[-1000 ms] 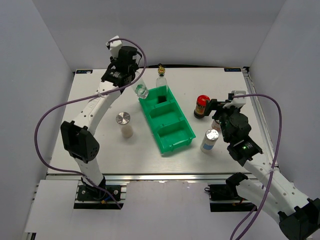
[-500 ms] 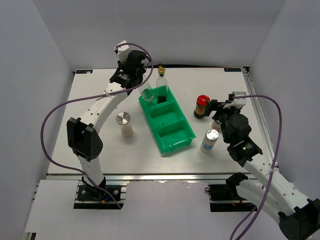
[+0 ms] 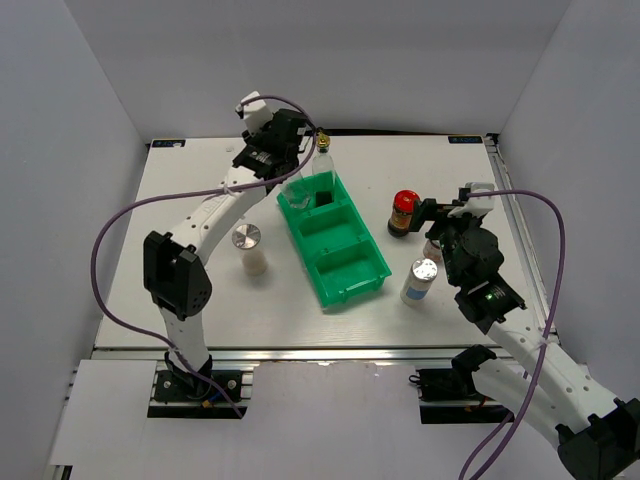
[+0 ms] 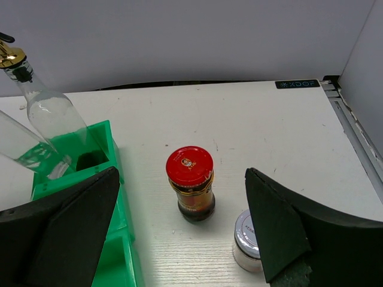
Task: Organize the condiment bottles
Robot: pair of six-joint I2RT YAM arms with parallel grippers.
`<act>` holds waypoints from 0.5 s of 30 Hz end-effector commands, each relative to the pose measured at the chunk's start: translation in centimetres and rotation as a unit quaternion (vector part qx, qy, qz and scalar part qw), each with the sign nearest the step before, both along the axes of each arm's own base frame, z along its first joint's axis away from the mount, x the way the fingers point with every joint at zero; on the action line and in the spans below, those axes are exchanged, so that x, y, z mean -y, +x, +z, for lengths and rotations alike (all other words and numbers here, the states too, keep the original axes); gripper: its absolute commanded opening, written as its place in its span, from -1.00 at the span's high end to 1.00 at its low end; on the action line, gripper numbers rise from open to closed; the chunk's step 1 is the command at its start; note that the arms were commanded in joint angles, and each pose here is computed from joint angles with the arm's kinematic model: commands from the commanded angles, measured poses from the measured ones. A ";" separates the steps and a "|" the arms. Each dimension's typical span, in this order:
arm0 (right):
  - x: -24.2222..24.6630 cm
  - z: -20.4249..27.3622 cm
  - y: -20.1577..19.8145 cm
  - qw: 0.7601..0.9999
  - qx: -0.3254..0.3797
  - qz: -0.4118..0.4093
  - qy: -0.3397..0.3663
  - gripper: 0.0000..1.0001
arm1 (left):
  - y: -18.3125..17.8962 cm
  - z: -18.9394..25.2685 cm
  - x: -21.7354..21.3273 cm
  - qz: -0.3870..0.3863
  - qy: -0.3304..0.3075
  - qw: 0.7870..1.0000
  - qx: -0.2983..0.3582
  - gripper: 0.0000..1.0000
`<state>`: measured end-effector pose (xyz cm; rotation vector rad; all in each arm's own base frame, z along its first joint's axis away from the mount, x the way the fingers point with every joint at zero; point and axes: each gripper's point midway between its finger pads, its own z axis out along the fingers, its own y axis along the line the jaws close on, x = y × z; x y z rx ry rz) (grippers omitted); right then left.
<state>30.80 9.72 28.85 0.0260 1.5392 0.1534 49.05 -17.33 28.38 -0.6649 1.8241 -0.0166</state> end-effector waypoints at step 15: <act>0.4 0.7 0.6 1.000 0.015 -0.012 0.007 -0.79 | 1.2 1.0 1.8 0.048 -0.003 0.998 0.027 0.49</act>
